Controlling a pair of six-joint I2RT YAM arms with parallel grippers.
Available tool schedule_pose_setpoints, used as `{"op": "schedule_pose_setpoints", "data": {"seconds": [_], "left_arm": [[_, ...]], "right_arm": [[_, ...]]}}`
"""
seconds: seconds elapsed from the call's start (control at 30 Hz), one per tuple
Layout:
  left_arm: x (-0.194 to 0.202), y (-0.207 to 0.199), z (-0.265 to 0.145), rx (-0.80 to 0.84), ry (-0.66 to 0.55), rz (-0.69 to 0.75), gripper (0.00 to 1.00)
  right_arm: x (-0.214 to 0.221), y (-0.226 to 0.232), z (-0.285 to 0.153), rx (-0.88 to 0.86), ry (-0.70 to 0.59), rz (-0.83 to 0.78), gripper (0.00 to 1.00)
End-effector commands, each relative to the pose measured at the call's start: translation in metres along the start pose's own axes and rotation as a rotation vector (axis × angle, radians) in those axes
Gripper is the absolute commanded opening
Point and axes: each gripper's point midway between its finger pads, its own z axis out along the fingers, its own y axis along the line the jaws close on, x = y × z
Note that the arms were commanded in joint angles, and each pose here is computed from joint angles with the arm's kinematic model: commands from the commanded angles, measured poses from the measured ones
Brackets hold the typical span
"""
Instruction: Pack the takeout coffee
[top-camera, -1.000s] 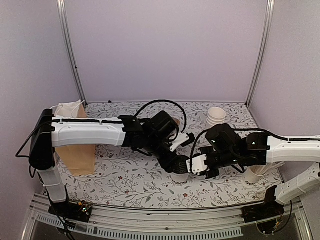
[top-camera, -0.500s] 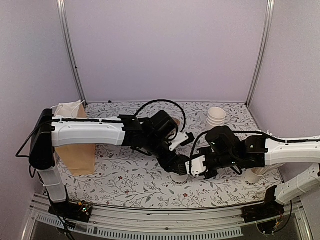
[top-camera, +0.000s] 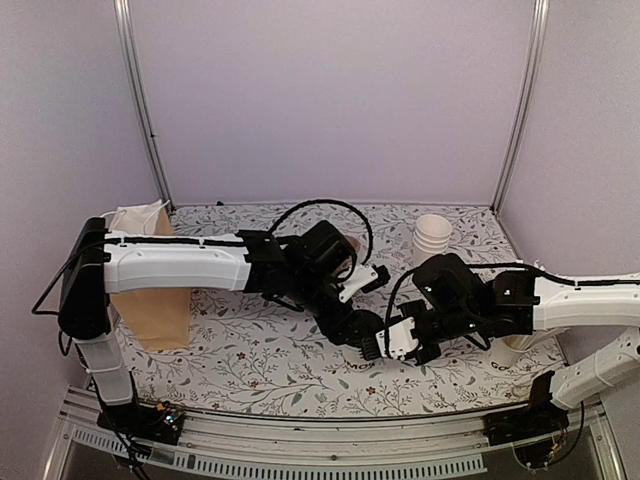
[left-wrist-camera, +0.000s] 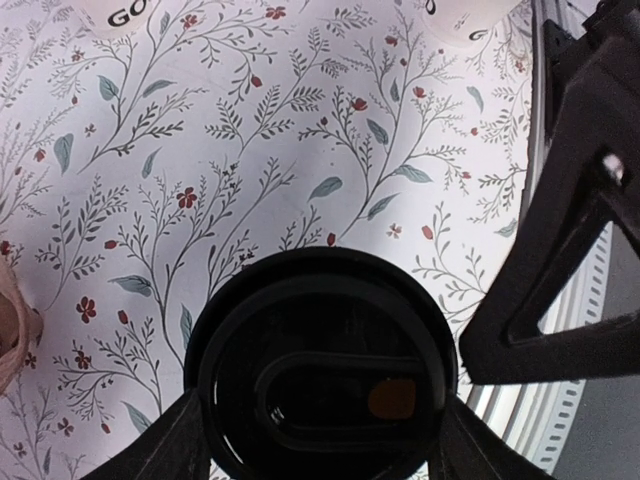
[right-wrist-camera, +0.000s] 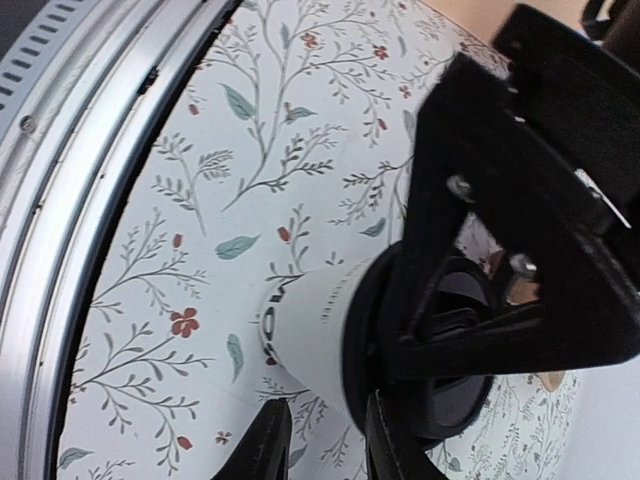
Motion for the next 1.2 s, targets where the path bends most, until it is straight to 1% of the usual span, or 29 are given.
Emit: {"op": "schedule_pose_setpoints", "data": {"seconds": [0.0, 0.13, 0.43, 0.6, 0.93, 1.03, 1.17], "left_arm": [[0.075, -0.003, 0.030, 0.037, 0.250, -0.076, 0.70], [0.074, -0.005, 0.029, 0.040, 0.248, -0.071, 0.70], [0.074, -0.007, 0.028, 0.047, 0.252, -0.062, 0.70], [0.074, -0.007, 0.028, 0.046, 0.253, -0.059, 0.70], [0.076, -0.007, 0.028, 0.046, 0.256, -0.054, 0.70], [0.076, -0.007, 0.028, 0.044, 0.258, -0.054, 0.70], [0.077, -0.007, 0.028, 0.044, 0.258, -0.056, 0.70]], "right_arm": [[-0.009, 0.025, -0.012, -0.143, -0.030, 0.028, 0.29], [-0.012, 0.020, -0.015, -0.127, -0.033, 0.027, 0.29], [0.000, -0.001, -0.003, 0.002, 0.027, 0.017, 0.29], [0.005, -0.002, 0.004, 0.014, 0.044, 0.014, 0.29], [0.033, 0.029, 0.022, -0.066, 0.116, -0.032, 0.27], [0.047, 0.047, 0.027, -0.114, 0.148, -0.053, 0.23], [0.069, 0.084, 0.038, -0.215, 0.201, -0.090, 0.16]]}}
